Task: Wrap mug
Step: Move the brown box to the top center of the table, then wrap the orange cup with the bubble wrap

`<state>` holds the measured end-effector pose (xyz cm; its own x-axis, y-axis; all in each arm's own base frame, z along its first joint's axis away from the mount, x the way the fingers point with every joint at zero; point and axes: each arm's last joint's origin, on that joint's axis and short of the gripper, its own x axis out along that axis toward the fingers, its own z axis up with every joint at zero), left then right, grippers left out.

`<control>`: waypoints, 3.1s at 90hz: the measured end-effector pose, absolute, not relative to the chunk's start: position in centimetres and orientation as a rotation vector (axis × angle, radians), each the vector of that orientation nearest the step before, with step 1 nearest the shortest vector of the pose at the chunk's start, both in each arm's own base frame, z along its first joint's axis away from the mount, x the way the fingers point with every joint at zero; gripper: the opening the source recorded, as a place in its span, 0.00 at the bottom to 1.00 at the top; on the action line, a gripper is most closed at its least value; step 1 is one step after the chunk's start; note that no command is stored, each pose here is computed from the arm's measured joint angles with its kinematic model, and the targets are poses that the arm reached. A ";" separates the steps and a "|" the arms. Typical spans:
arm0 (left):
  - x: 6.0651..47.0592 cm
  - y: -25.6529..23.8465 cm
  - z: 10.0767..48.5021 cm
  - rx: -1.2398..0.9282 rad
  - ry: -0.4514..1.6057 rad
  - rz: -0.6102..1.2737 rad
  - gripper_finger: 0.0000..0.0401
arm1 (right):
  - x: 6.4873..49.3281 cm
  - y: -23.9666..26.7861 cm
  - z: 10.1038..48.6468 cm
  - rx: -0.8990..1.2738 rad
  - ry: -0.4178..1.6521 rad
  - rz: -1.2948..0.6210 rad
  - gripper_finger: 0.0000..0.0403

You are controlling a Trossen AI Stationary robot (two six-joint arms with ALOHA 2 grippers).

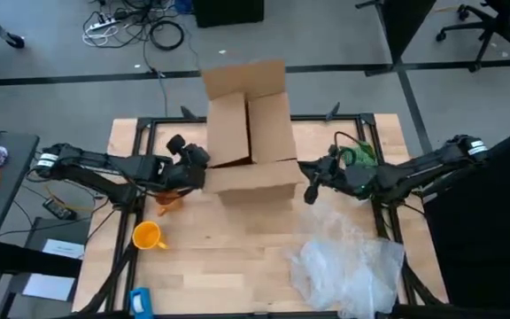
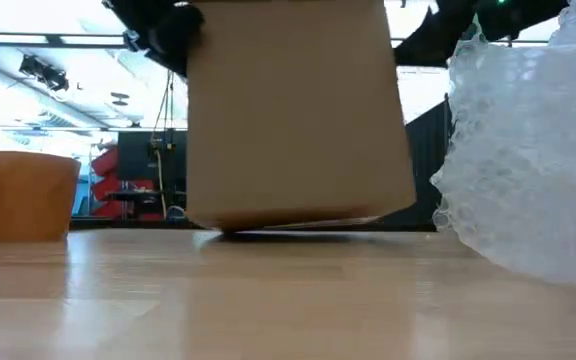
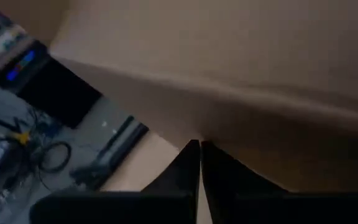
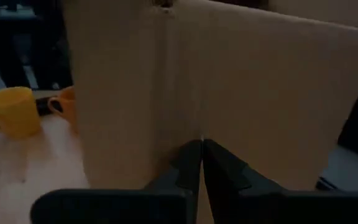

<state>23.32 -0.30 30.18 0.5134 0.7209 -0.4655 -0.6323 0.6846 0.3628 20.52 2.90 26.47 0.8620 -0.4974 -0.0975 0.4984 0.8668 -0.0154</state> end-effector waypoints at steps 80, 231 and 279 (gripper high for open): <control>17.8 -1.8 32.3 0.036 0.778 0.677 0.00 | 21.0 2.1 22.3 0.093 0.420 -0.471 0.00; 16.0 -12.9 23.0 -0.163 1.067 0.246 0.00 | 25.0 1.2 14.0 0.144 0.551 -0.621 0.00; 14.4 -8.7 28.5 0.012 1.248 0.601 0.04 | 27.9 3.5 12.4 0.296 0.425 -0.252 0.00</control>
